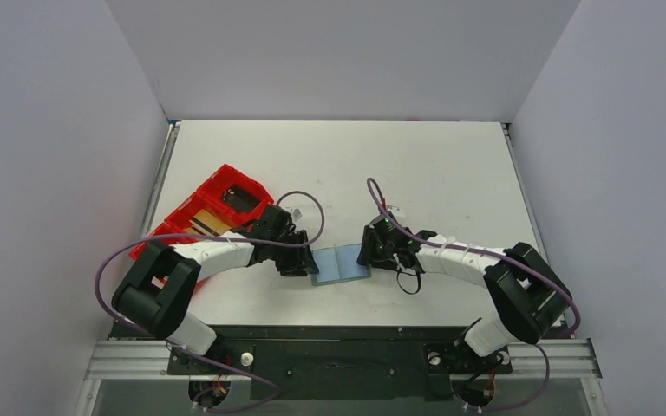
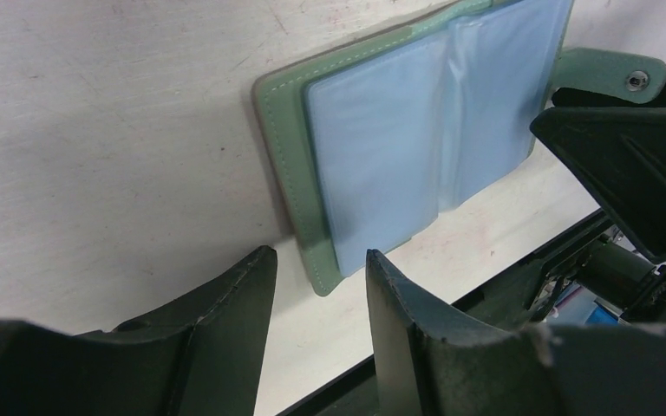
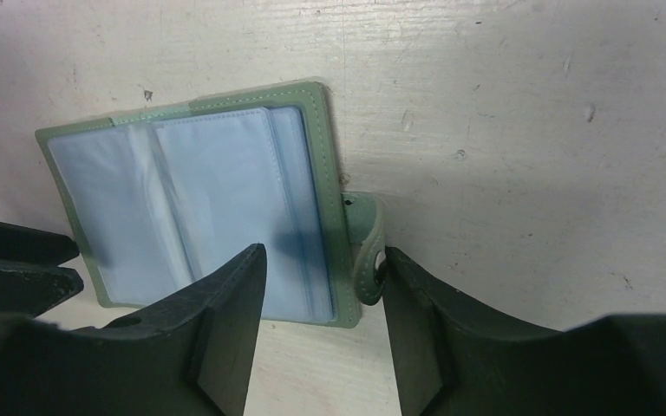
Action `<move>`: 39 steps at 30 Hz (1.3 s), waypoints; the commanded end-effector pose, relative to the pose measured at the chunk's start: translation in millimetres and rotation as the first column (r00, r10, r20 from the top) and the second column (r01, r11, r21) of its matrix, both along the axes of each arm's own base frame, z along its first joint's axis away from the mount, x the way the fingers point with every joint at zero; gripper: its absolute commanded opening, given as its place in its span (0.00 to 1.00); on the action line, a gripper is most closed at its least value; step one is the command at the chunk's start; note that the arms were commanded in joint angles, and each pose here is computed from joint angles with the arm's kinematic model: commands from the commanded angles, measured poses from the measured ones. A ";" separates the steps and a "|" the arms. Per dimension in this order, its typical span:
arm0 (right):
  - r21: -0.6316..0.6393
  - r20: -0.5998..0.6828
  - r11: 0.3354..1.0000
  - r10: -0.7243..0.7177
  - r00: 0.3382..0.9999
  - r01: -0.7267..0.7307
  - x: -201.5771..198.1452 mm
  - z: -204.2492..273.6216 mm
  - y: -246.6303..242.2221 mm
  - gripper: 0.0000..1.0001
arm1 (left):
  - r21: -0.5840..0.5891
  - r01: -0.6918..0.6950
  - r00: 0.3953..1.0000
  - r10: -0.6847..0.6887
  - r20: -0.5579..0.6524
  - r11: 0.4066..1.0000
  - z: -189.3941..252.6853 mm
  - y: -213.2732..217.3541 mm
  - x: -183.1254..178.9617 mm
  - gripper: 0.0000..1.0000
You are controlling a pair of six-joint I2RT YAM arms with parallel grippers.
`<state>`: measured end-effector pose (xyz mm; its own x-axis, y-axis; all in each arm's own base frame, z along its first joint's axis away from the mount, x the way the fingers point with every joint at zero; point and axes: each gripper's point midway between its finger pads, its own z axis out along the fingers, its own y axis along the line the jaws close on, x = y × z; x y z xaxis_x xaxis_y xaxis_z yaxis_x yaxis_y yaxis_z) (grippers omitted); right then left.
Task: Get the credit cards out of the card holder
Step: Close the card holder at the center of the board.
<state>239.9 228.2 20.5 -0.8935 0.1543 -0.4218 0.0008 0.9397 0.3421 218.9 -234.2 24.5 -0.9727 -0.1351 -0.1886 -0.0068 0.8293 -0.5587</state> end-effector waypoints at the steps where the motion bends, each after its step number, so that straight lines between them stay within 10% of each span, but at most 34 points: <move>1: -0.006 0.027 1.000 -0.008 1.000 0.008 7.5 1.6 4.5 0.47 | 0.028 0.016 1.000 -0.017 0.015 0.999 -4.5 -4.6 2.5 0.41; 39: 0.008 0.015 1.000 0.000 1.000 0.000 0.2 -5.2 9.4 0.29 | -0.208 -0.033 0.993 0.055 0.103 0.978 68.2 -52.3 32.2 0.31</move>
<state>242.6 226.6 17.3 -0.8860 0.1573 -0.4361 0.0082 0.9458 0.3245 232.0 -264.6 55.5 -0.9558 -0.2295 -0.1839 -0.0562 0.7563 -0.6518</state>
